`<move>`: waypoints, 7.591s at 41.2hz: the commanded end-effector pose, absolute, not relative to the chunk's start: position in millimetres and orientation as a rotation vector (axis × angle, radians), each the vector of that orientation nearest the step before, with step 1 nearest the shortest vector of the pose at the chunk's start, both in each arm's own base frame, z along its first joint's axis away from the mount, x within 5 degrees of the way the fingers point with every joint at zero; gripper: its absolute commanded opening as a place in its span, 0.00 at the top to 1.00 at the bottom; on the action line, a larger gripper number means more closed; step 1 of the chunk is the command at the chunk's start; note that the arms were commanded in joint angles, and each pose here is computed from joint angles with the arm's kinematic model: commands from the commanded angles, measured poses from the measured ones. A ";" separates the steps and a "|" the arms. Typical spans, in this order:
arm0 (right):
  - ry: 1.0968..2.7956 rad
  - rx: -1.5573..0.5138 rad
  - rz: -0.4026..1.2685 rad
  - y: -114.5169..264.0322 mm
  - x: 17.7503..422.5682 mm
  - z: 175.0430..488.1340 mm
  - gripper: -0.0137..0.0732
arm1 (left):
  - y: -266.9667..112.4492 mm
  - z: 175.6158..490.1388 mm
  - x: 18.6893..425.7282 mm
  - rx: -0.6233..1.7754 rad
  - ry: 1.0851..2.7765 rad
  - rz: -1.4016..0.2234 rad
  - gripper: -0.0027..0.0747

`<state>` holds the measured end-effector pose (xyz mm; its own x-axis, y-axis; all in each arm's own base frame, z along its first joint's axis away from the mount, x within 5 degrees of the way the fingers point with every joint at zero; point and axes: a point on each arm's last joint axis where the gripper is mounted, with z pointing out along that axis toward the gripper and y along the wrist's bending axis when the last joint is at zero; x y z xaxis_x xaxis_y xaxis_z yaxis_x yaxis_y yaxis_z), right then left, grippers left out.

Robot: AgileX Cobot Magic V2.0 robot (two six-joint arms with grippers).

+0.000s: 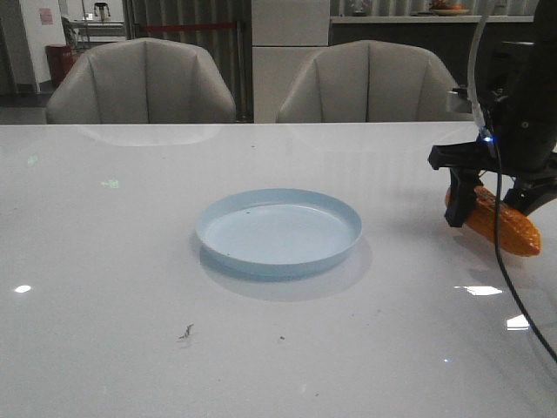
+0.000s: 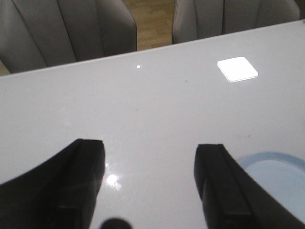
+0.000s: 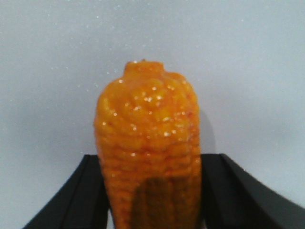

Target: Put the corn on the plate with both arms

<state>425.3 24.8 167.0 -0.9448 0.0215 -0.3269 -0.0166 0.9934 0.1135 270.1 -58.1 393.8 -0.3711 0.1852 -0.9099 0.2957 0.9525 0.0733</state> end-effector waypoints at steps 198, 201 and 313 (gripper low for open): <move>2.139 0.003 0.147 12.2 152.2 360.6 0.20 | -3.0 289.4 78.8 0.050 1.576 -0.009 0.84; 2.139 0.003 0.147 12.2 152.2 360.6 0.20 | -2.6 277.3 66.6 0.049 1.537 -0.009 0.84; 1.770 0.005 0.087 3.8 52.0 184.4 0.78 | -2.7 176.6 55.0 0.060 1.746 -0.013 0.84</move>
